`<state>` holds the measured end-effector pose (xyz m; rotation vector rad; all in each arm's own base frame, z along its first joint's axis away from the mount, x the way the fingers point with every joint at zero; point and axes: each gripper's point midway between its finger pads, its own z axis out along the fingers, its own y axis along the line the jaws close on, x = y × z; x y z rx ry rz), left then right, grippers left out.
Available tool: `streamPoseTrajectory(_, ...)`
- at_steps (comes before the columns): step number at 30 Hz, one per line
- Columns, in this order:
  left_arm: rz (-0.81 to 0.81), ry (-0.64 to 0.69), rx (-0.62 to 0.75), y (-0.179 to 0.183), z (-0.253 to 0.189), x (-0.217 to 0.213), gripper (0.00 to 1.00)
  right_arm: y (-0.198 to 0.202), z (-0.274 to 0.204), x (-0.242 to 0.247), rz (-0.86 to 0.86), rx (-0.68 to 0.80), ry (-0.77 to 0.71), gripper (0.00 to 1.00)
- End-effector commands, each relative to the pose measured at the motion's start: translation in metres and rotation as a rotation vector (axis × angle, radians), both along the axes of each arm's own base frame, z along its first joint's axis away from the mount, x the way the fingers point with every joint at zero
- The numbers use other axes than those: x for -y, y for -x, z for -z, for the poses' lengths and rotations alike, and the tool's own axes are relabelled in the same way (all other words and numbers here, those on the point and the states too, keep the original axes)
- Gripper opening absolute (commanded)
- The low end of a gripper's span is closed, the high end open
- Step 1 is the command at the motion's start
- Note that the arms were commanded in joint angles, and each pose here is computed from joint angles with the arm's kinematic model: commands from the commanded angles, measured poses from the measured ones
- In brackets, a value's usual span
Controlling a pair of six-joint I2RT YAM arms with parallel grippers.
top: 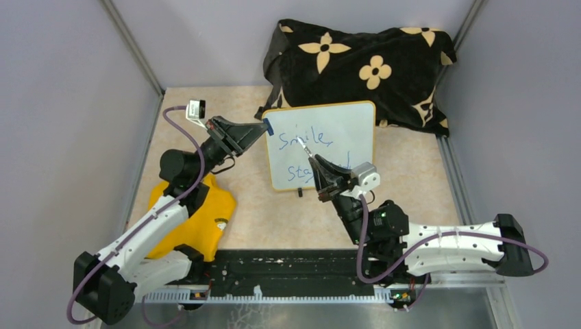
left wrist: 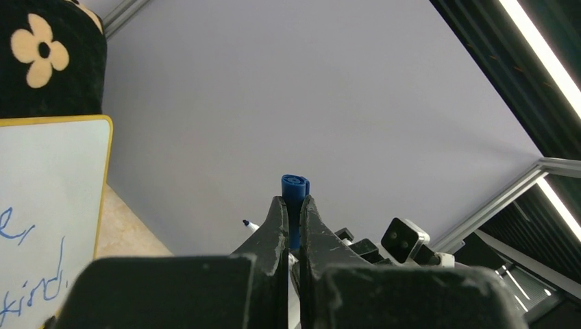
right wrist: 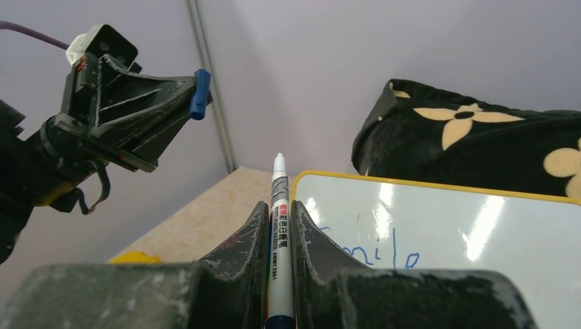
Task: Write a sentence on the whiteboard
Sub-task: Close the whiteboard marker at the center of the board.
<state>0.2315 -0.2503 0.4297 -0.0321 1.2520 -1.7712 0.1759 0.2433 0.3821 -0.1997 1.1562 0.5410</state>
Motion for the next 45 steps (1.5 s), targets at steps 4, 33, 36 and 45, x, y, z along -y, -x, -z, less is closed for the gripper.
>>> streamPoseTrajectory(4,0.072,0.079,0.028,0.014,-0.014,-0.003,0.00,0.019,-0.027,-0.022,-0.163,0.055,-0.097,0.00)
streamPoseTrajectory(33,0.088,0.292,-0.275,-0.009,-0.015,-0.017,0.00,0.031,-0.060,-0.036,-0.239,0.139,-0.201,0.00)
streamPoseTrajectory(36,0.098,0.284,-0.274,-0.009,-0.016,-0.015,0.00,0.031,-0.060,-0.036,-0.240,0.138,-0.201,0.00)
streamPoseTrajectory(45,0.144,0.267,-0.253,-0.002,-0.017,-0.008,0.00,0.029,-0.058,-0.035,-0.226,0.130,-0.205,0.00)
